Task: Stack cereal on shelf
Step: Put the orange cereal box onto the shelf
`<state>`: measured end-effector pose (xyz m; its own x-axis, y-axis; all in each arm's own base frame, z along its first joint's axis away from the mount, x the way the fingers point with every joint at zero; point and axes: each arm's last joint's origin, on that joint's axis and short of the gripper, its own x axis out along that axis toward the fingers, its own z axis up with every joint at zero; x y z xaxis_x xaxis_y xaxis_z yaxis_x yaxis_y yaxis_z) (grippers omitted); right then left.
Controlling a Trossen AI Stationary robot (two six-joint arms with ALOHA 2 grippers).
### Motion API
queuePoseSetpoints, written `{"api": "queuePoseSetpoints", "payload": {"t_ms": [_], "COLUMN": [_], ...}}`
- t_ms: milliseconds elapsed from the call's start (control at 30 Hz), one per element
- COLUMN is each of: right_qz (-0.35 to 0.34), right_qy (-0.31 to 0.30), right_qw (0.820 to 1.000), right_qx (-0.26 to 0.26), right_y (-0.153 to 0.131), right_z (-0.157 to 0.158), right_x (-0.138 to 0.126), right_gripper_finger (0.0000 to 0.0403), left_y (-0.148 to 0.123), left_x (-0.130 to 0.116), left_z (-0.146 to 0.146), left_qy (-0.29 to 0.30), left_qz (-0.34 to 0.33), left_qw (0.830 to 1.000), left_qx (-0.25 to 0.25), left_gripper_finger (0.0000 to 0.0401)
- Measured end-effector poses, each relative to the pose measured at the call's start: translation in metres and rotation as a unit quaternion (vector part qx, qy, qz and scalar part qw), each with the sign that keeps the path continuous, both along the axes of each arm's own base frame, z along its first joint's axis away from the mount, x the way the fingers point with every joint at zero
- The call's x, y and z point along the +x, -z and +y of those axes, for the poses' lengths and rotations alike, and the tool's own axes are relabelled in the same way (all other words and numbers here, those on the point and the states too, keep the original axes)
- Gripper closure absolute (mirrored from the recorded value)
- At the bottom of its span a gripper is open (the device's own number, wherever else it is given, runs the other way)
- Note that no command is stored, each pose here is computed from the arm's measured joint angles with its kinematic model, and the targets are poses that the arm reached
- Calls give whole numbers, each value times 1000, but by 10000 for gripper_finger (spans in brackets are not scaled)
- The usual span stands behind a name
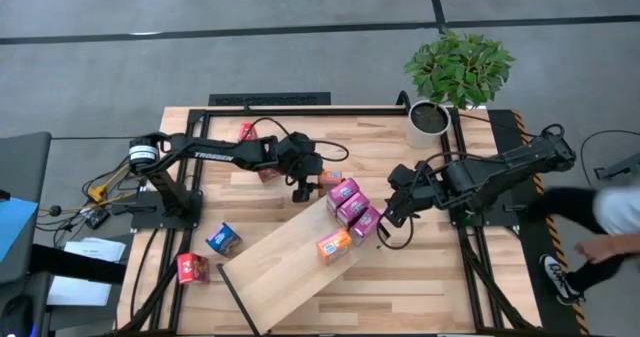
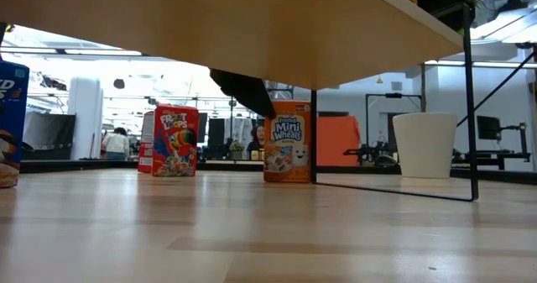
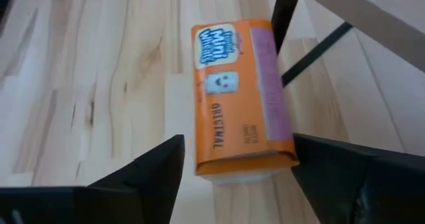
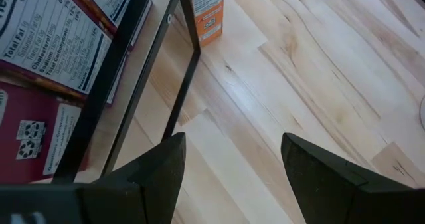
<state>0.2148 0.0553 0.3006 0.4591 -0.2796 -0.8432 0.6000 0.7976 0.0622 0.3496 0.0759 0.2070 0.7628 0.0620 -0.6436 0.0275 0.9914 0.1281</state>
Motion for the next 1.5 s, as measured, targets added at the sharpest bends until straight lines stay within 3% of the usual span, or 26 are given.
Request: {"api": "queuePoseSetpoints", "payload": {"t_ms": [300,567,800,1000,1200,1367,1500], "right_qz": [0,0,1,2,2,2,3], "right_qy": [0,0,-2,-6,-7,-8,-12], "right_qw": [1000,1000,1000,1000,1000,1000,1000], "right_qx": [0,0,-2,-5,-6,-6,-8], "right_y": [0,0,0,0,0,0,0], "right_z": [0,0,0,0,0,0,0], "right_x": [0,0,0,0,0,0,0], "right_gripper_finger": [128,128,128,128,128,128,128], "left_y": [0,-3,-48,-103,-153,-184,-204], "left_x": [0,-1,-16,-56,-115,-165,-199], "left_z": [0,2,0,-7,-24,-45,-62], "left_qy": [-16,-60,-78,-127,-183,-188,-151], "left_qz": [0,1,-3,-2,-32,-109,-172], "left_qw": [1000,998,997,992,983,972,956], "left_qx": [-3,-7,-3,19,-8,-94,-186], "left_gripper_finger": [231,246,244,244,244,243,243]}}
